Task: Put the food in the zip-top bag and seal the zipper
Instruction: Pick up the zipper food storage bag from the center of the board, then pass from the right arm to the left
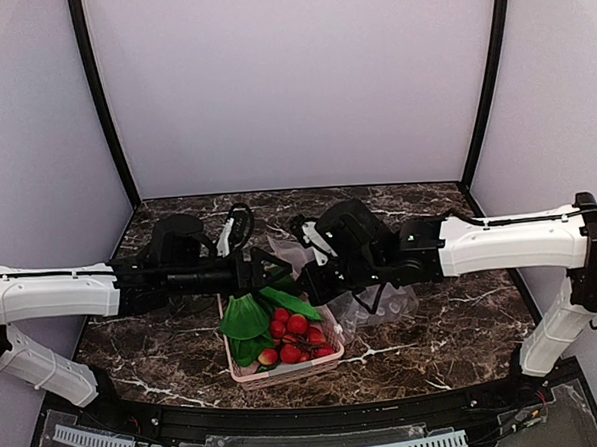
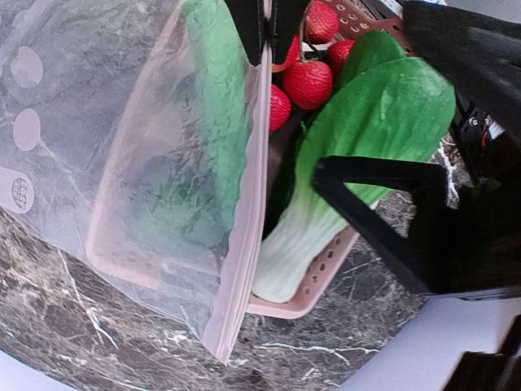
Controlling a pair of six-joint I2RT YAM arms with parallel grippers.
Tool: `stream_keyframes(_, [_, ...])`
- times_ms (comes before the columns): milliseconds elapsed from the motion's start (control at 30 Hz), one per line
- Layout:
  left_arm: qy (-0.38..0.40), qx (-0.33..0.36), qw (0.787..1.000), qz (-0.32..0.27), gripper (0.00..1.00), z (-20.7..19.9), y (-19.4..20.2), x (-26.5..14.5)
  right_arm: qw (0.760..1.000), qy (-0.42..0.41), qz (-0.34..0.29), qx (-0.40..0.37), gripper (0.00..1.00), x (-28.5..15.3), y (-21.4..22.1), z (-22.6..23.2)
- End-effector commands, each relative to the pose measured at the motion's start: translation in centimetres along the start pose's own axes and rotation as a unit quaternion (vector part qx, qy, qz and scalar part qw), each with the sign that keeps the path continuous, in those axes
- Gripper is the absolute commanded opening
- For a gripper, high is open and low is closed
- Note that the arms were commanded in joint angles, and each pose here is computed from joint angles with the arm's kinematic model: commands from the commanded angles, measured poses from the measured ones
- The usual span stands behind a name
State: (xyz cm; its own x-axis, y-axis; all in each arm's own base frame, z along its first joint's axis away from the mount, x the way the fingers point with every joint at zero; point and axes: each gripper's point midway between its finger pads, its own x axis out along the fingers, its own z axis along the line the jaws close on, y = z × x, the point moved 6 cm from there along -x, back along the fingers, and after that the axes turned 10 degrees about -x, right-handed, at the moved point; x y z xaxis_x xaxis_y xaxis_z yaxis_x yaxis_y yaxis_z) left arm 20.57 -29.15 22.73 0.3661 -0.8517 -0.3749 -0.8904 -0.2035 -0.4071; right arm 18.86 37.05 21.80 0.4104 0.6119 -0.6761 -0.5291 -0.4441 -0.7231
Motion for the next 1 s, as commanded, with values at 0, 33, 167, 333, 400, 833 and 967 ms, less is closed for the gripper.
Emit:
stream_keyframes(0, [0.018,-0.016,1.000,-0.004,0.79,-0.37,-0.52,0.65,0.997,-0.044,-0.058,-0.029,0.00,-0.97,-1.62,2.12])
stream_keyframes(33, [0.020,-0.019,1.000,-0.006,0.79,-0.32,-0.53,0.72,0.997,-0.045,-0.058,-0.029,0.00,-1.02,-1.60,2.23])
stream_keyframes(167, [0.016,-0.028,0.999,-0.012,0.76,0.10,-0.57,1.03,0.997,-0.045,-0.061,-0.027,0.00,-1.08,-1.41,2.31])
stream_keyframes(333, [0.010,-0.032,0.999,-0.022,0.57,0.41,-0.66,1.00,0.996,-0.049,-0.063,-0.025,0.00,-1.21,-1.27,2.34])
stream_keyframes(400, [0.009,-0.034,0.999,-0.024,0.50,0.51,-0.71,1.03,0.996,-0.051,-0.065,-0.025,0.00,-1.33,-1.30,2.36])
stream_keyframes(833, [0.015,-0.040,0.999,-0.026,0.14,0.44,-0.91,1.43,0.996,-0.057,-0.063,-0.030,0.00,-1.26,-1.16,2.47])
stream_keyframes(967, [0.017,-0.038,0.999,-0.027,0.03,0.38,-0.90,1.36,0.996,-0.056,-0.061,-0.031,0.04,-1.27,-0.94,2.41])
